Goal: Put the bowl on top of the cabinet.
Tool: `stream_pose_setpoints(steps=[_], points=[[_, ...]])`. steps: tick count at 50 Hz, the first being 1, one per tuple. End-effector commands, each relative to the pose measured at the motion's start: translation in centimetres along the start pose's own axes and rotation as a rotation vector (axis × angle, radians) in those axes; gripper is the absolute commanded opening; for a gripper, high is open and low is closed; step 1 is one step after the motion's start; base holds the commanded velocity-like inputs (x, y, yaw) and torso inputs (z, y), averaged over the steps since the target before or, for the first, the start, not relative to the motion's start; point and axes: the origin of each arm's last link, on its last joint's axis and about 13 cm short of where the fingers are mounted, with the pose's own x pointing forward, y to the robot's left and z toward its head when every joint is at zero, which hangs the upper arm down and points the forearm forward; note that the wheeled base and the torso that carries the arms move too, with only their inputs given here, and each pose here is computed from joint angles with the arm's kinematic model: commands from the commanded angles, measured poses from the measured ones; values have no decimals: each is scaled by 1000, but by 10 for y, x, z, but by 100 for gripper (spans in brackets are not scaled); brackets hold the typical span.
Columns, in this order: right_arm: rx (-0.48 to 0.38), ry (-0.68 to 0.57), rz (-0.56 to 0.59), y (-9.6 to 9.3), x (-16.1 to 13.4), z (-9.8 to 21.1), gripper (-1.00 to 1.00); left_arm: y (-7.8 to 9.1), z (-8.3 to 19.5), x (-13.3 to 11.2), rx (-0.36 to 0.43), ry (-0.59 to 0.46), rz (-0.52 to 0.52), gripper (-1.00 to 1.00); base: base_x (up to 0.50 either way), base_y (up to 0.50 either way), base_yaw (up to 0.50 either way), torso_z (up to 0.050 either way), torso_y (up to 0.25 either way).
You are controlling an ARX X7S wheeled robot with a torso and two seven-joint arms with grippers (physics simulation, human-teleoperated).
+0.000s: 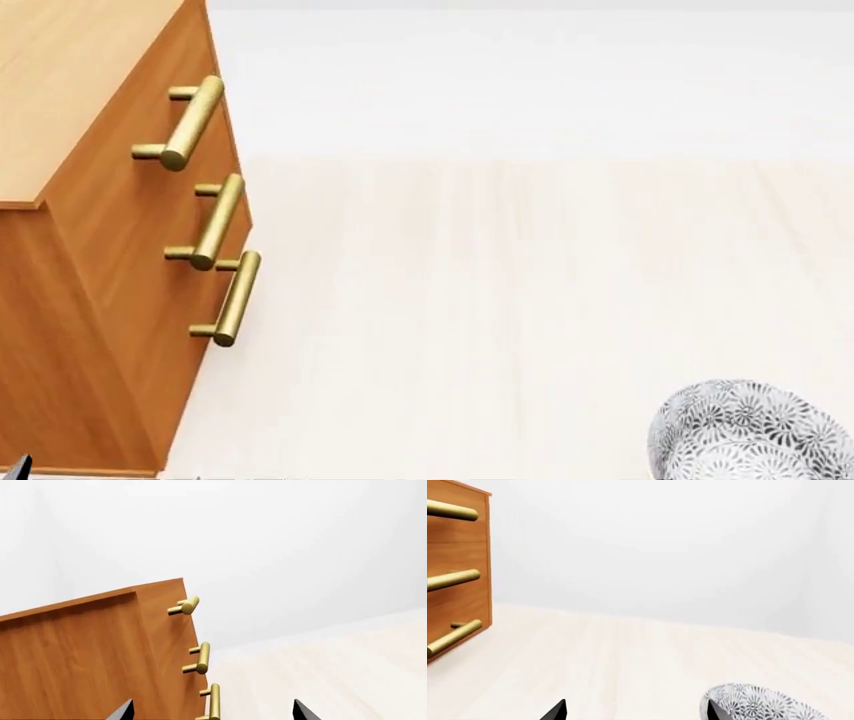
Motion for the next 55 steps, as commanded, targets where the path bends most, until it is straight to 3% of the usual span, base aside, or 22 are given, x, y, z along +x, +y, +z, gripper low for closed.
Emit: stream_pose_setpoints(steps=[1, 13, 16, 18, 21, 22, 23, 24, 28, 29, 32, 33, 37, 42, 55], points=[[-4, 18, -9, 1, 1, -1, 100, 0, 0, 0, -1, 2, 0, 100, 0, 0, 0, 0, 0], [41, 76, -49, -2, 1, 9, 100, 0, -1, 1, -3, 5, 1, 100, 0, 0, 0, 0, 0], [95, 123, -236, -8, 4, 16, 100, 0, -1, 1, -4, 5, 0, 100, 0, 0, 0, 0, 0], [121, 95, -213, -12, 3, 22, 100, 0, -1, 1, -5, 6, 0, 100, 0, 0, 0, 0, 0], [172, 34, -274, -16, 5, 22, 100, 0, -2, 1, -4, 6, -1, 100, 0, 0, 0, 0, 0], [272, 55, -159, -19, 4, 24, 100, 0, -2, 1, -3, 7, -1, 100, 0, 0, 0, 0, 0], [292, 48, -147, -20, 4, 25, 100, 0, -2, 1, -3, 7, -1, 100, 0, 0, 0, 0, 0], [383, 28, -161, -21, 3, 27, 100, 0, -2, 1, -3, 7, -1, 100, 0, 0, 0, 0, 0], [341, 27, -61, -26, 2, 26, 100, -1, -2, 1, -1, 7, -1, 100, 0, 0, 0, 0, 0], [361, 38, -68, -27, 2, 26, 100, 0, -1, 1, -2, 6, -1, 100, 0, 0, 0, 0, 0], [316, -17, -164, -28, -1, 25, 100, -1, -2, 1, 0, 7, 0, 100, 0, 0, 0, 0, 0], [358, -51, -118, -29, -5, 26, 100, -1, -2, 1, 1, 8, 0, 100, 0, 0, 0, 0, 0], [386, -79, -132, -33, -6, 26, 100, -1, -2, 1, 2, 10, 1, 100, 0, 0, 0, 0, 0], [468, -121, -208, -41, -8, 27, 100, -1, -3, 1, 1, 11, 1, 100, 0, 0, 0, 0, 0], [636, -98, -270, -52, -5, 22, 100, -2, -4, 2, 0, 17, -2, 100, 0, 0, 0, 0, 0]])
